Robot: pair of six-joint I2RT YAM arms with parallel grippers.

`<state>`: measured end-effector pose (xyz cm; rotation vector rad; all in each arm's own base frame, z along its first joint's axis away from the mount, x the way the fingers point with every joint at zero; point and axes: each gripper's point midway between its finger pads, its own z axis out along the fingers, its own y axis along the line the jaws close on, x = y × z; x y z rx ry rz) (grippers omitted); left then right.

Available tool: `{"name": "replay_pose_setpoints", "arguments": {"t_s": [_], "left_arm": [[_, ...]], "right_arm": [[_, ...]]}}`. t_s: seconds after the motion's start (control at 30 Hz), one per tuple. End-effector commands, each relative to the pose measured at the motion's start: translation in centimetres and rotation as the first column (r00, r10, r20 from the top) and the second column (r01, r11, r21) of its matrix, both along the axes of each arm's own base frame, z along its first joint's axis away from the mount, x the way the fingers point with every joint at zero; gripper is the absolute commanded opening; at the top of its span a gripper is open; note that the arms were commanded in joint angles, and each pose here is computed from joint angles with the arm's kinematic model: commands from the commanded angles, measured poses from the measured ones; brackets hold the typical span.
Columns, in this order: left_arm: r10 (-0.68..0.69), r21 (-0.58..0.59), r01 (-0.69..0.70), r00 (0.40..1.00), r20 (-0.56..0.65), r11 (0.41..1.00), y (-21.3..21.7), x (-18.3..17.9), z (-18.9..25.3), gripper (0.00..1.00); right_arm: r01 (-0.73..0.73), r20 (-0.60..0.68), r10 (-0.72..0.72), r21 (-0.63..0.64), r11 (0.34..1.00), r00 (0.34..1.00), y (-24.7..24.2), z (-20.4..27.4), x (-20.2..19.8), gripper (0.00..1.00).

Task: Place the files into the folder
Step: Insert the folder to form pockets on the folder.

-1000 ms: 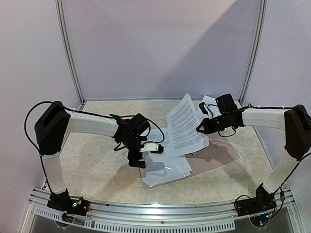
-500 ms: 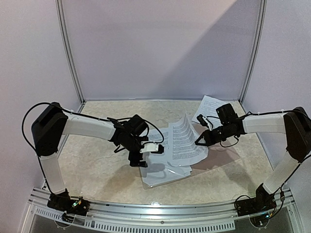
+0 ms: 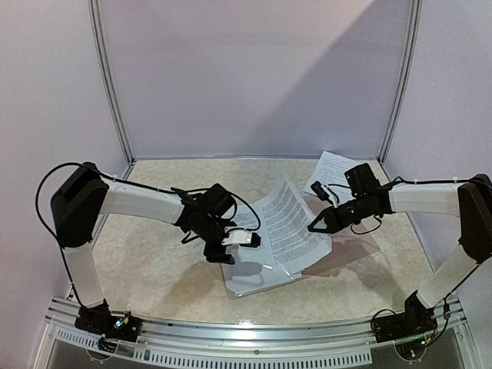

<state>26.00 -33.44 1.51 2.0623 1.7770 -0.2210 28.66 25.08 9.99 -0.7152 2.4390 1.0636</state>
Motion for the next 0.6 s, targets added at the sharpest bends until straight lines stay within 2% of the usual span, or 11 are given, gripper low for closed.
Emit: {"name": "replay_pose_setpoints", "arguments": {"t_s": [0.0,0.13,0.27,0.4,0.57], "left_arm": [[-0.040,0.067,0.044,0.998,-0.052,0.997,0.6,-1.5,-2.5,0.74],[-0.028,0.073,0.032,0.998,-0.050,0.997,0.7,-1.4,-2.4,0.77],[-0.020,0.043,0.020,1.000,-0.014,0.999,0.9,-1.1,-0.3,0.82],[0.017,0.058,-0.017,1.000,-0.008,0.998,1.9,-0.6,1.3,0.81],[0.056,0.129,-0.055,0.998,-0.007,0.990,5.3,-1.2,0.8,0.75]], "right_arm": [[-0.096,-0.011,0.097,0.077,0.992,0.995,0.9,0.9,-1.9,0.00],[-0.048,-0.039,0.053,0.117,0.992,0.998,1.4,0.4,-1.2,0.00],[0.027,-0.085,-0.014,0.152,0.988,0.996,1.5,-1.1,-0.9,0.00],[0.126,-0.157,-0.110,0.101,0.987,0.982,1.1,-2.7,0.1,0.00],[0.195,-0.225,-0.205,-0.064,0.979,0.952,-0.6,-5.3,0.3,0.19]]}}
